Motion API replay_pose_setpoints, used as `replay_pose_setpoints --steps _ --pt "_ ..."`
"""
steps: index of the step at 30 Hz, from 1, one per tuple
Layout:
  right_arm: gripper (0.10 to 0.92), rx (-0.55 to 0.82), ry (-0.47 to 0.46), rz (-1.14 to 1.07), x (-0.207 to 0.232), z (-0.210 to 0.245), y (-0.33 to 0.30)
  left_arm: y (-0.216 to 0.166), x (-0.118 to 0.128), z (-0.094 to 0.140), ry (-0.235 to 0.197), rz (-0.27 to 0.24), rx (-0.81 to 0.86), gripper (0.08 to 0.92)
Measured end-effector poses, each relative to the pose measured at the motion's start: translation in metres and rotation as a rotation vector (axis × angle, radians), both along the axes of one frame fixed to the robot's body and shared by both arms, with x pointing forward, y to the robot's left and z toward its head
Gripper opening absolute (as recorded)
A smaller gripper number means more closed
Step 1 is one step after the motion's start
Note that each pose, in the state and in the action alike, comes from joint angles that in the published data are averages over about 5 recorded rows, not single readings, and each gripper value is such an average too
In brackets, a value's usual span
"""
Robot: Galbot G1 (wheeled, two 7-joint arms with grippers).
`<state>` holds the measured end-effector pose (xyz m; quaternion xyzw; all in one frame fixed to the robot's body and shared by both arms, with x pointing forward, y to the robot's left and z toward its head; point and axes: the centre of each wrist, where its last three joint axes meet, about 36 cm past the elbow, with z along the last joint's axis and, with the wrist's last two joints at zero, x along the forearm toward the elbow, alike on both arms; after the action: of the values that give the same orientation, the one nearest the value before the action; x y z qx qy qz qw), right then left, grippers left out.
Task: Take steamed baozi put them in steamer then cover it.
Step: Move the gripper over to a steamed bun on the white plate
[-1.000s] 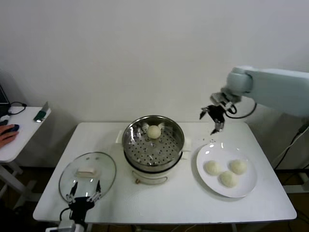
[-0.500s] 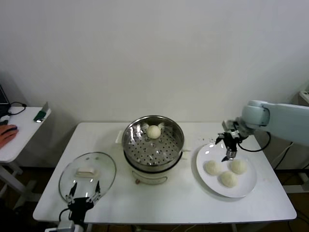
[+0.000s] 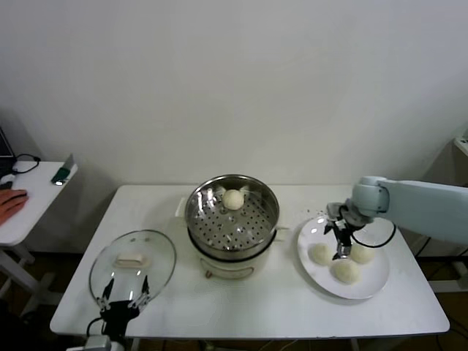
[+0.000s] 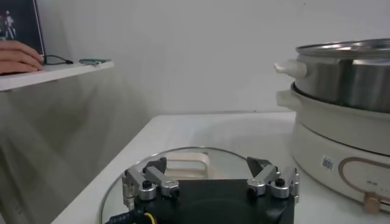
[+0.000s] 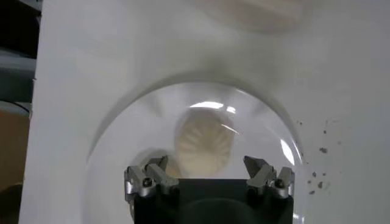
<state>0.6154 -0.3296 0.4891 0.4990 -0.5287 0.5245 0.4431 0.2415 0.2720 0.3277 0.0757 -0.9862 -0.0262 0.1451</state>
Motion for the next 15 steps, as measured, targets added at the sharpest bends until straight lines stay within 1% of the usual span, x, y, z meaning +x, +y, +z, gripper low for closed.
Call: replay_pose_setpoints --steps 15 --pt "0.818 -0.007 -0.007 -0.009 0.002 -0.029 0.013 0.001 0.000 -0.002 -0.001 0.004 0.002 0.823"
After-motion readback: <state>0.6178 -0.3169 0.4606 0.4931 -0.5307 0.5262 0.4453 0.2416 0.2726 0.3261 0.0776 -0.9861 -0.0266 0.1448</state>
